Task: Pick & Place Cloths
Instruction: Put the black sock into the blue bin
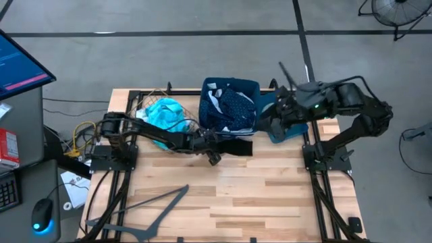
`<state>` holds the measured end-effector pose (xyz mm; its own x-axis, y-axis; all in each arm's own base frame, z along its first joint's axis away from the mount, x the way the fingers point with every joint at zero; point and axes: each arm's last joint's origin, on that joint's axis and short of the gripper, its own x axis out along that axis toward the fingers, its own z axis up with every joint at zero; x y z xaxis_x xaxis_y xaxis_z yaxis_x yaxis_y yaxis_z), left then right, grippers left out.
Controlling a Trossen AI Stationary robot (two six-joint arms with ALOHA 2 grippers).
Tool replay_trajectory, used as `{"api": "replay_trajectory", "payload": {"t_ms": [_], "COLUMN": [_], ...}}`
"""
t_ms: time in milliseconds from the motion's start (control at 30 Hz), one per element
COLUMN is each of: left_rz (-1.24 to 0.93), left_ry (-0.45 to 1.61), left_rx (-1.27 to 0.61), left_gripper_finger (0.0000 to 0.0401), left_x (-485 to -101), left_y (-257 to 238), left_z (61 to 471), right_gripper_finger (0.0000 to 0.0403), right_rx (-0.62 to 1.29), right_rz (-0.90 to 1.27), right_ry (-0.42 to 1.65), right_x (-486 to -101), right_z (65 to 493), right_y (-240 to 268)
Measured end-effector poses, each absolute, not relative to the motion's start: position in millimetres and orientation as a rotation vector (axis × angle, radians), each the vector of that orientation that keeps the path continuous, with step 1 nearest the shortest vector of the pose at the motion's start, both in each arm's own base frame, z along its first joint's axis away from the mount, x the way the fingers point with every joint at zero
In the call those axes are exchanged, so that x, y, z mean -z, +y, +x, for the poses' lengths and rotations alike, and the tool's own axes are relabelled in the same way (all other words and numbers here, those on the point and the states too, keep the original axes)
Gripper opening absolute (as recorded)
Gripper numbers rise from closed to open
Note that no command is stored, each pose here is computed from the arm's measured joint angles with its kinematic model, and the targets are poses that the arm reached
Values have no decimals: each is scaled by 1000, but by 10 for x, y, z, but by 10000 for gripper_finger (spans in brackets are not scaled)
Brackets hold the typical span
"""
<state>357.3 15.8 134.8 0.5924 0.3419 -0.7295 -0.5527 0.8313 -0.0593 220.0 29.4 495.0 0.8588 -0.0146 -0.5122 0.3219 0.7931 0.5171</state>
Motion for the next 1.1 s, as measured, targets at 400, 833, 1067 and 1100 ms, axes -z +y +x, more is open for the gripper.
{"api": "replay_trajectory", "payload": {"t_ms": [400, 833, 1067, 1100], "left_rz": [-344, -406, -367, -371], "left_ry": [932, 708, 387, 353], "left_rx": [-461, -111, 4, 17], "left_gripper_finger": [60, 1, 0, 0], "left_x": [-1048, -2197, -3145, -3241], "left_y": [90, -309, -426, -430], "left_z": [3556, 3267, 2689, 2600], "right_gripper_finger": [286, 286, 286, 286], "right_rx": [111, 59, 280, 307], "right_rz": [730, 642, 311, 254], "right_ry": [594, 589, 593, 594], "right_x": [-4777, -4622, -4268, -4215], "right_z": [2534, 2606, 2766, 2823], "right_y": [714, 1420, 1685, 1688]}}
